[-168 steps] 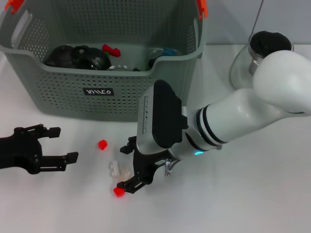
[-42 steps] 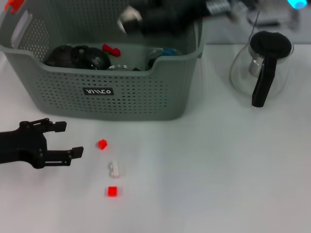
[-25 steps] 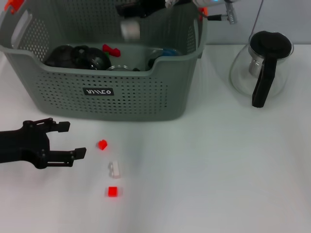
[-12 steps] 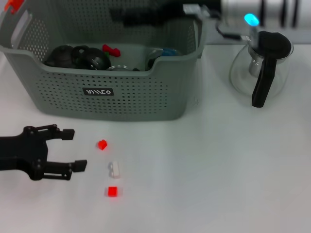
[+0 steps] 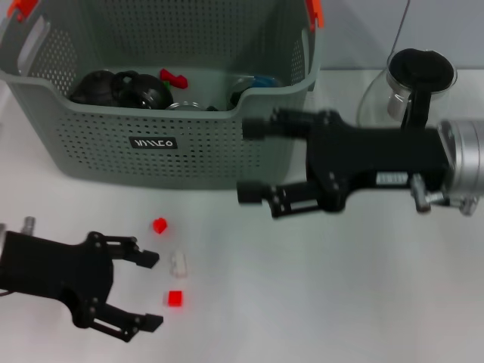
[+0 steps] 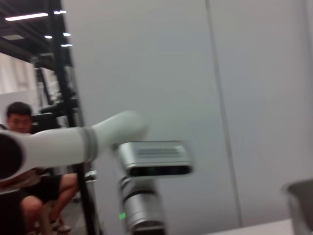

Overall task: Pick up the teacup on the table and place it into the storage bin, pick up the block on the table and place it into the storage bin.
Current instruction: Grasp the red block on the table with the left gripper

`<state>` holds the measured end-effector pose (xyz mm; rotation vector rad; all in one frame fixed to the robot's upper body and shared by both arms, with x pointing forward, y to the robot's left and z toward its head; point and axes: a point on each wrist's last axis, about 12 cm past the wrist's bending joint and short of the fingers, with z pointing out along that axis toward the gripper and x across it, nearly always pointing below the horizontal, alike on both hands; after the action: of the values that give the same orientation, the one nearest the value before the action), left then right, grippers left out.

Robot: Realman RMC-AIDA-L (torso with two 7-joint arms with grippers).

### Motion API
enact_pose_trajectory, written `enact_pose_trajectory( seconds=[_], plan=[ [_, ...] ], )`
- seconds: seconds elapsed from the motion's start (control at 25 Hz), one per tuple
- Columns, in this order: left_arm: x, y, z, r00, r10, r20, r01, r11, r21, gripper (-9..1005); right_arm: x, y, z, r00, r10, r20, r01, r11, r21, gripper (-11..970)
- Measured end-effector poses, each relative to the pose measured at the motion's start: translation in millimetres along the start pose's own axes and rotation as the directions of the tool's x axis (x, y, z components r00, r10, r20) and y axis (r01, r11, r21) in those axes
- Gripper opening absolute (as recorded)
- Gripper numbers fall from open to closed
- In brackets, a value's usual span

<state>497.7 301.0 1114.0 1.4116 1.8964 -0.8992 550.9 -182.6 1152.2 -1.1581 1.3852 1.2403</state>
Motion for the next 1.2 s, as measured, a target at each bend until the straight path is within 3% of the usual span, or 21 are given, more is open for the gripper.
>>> enact_pose_trajectory(
  seconds=[0.24,0.56,0.76,1.2],
  plan=[
    [-18.3,13.3,20.0,0.991,0.065,-0.119,-0.061,0.998,0.034,869,19.7,7.8,-4.8,0.995,0.028,-0.095,-0.029,1.0,-0.011,931],
    [-26.5,20.6,35.5,0.97,0.122,-0.209,-0.12,0.993,0.021,868,22.9,-9.3,-2.3,0.954,0.102,-0.283,-0.09,0.994,0.055,931],
    [-28.8,25.0,46.3,0.959,0.125,-0.254,-0.131,0.991,-0.003,867,18.2,-16.6,2.2,0.947,0.096,-0.308,-0.077,0.994,0.075,931],
    [-33.3,23.9,62.8,0.94,0.128,-0.317,-0.123,0.992,0.036,866,11.8,-25.4,10.0,0.948,0.077,-0.309,-0.047,0.994,0.102,932]
  ],
)
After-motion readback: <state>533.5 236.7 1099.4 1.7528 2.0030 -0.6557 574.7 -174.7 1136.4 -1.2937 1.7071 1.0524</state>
